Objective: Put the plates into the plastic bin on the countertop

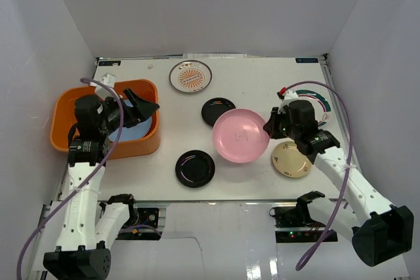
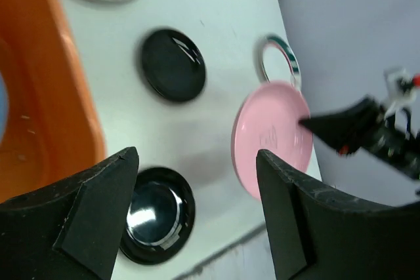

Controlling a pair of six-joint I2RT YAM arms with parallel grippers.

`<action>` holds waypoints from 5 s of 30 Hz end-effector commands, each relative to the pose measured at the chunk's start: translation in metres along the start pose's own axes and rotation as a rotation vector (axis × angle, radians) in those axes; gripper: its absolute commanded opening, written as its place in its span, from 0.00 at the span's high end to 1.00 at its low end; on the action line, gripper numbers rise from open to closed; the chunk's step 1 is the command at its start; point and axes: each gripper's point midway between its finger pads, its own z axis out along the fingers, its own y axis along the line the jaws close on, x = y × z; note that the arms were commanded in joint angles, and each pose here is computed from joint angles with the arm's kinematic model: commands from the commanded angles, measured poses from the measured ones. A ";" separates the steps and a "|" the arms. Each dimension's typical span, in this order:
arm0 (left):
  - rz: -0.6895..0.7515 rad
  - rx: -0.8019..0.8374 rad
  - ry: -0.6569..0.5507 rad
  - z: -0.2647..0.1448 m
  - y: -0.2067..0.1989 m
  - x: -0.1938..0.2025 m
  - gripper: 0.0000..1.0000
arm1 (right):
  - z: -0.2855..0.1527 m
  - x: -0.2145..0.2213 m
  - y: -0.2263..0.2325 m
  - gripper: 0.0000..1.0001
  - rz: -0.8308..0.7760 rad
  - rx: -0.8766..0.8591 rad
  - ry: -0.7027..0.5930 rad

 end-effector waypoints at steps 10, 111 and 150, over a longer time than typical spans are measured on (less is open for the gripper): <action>0.065 0.335 0.397 0.031 -0.081 0.126 0.17 | -0.031 -0.114 0.124 0.92 0.010 -0.453 -0.230; 0.108 0.100 0.051 0.065 -0.029 -0.019 0.10 | 0.195 -0.285 0.090 0.92 0.666 -0.634 -0.443; -0.005 0.247 0.094 0.069 -0.044 0.022 0.75 | 0.008 -0.145 0.200 0.92 0.365 -0.962 -0.202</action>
